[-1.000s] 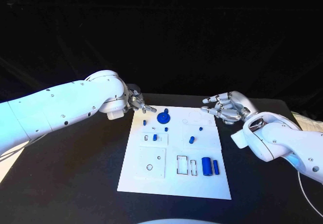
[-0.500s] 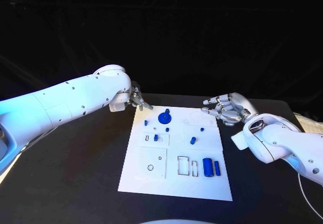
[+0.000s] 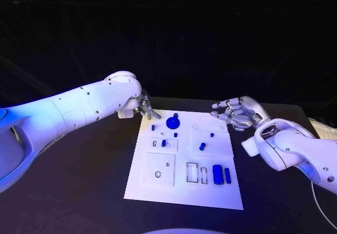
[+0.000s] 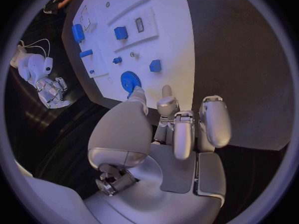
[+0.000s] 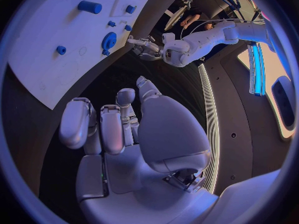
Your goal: Assemble the parts on the task board
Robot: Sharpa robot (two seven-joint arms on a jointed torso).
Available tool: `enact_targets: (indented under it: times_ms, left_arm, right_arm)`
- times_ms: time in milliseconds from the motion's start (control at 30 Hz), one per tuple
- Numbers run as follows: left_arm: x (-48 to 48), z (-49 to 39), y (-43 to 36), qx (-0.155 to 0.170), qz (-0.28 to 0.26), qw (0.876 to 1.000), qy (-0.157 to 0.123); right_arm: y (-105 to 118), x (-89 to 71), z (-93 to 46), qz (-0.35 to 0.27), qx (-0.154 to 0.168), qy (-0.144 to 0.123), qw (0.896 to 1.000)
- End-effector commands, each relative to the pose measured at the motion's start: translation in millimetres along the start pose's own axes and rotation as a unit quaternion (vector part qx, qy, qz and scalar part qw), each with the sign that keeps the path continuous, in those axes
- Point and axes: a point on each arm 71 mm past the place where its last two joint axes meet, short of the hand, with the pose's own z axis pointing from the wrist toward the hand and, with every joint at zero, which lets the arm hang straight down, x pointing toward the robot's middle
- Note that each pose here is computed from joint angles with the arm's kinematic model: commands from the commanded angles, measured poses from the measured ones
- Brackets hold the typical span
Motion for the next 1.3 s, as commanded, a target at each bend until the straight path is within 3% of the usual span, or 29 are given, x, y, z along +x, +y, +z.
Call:
enact_targets:
  times_ms: [33, 400, 1300]
  left_arm:
    - [6.0, 1.7, -4.3, 0.014, 0.009, 1.000, 0.024]
    - [12.6, 2.4, -7.0, 0.017, 0.020, 0.999, 0.043]
    - [16.6, 1.7, -7.1, 0.014, 0.031, 0.997, 0.065]
  right_arm:
    - [2, 1.0, 0.1, 0.001, -0.010, -0.001, 1.000]
    - [2, 2.0, 1.4, 0.002, -0.010, -0.001, 1.000]
    - [-2, -0.1, 1.6, 0.004, 0.000, 0.001, 1.000]
